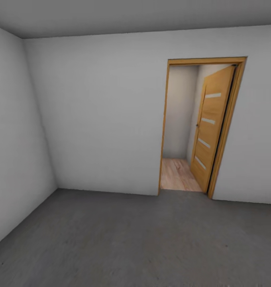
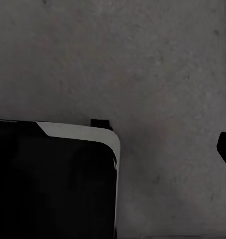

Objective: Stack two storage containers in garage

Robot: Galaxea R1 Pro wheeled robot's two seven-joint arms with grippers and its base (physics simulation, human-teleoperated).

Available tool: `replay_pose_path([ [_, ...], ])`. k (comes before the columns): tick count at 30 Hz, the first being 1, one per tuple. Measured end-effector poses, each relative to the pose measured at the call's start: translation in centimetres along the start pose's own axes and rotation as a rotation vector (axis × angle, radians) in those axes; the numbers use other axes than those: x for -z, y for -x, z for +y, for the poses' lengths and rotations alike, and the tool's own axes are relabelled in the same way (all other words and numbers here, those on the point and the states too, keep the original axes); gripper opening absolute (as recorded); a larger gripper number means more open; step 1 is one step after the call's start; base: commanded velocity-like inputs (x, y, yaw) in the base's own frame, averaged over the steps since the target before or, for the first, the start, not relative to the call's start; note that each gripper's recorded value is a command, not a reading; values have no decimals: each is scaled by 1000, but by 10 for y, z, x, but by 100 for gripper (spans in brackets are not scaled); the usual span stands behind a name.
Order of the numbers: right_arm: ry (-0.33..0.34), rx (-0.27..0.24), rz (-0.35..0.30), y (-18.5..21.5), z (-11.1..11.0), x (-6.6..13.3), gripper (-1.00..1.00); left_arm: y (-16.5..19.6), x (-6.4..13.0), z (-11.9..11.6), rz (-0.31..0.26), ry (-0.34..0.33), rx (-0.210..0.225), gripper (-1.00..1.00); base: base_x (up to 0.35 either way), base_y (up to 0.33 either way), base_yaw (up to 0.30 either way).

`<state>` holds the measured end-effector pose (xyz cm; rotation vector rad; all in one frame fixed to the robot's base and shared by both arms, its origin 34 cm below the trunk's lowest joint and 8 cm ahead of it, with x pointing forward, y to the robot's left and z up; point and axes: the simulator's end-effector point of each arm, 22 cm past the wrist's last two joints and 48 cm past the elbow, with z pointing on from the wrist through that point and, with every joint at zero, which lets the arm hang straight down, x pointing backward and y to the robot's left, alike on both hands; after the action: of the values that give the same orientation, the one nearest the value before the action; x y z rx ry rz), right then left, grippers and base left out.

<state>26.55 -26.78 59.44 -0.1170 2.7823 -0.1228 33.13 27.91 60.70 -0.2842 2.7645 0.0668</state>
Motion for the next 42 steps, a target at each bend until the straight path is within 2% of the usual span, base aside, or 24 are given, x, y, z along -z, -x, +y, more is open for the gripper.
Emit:
replay_pose_path([
  [12, -1, -1, 0, 0, -1, 0, 100, 0, 0, 1, -1, 1, 0, 100, 0, 0, -298],
  [27, -1, -1, 0, 0, -1, 0, 100, -9, 1, -7, 21, -7, 25, 100, 0, 0, -300],
  [42, -1, -1, 0, 0, -1, 0, 100, -9, 1, -8, 22, -10, 21, 100, 0, 0, -300],
])
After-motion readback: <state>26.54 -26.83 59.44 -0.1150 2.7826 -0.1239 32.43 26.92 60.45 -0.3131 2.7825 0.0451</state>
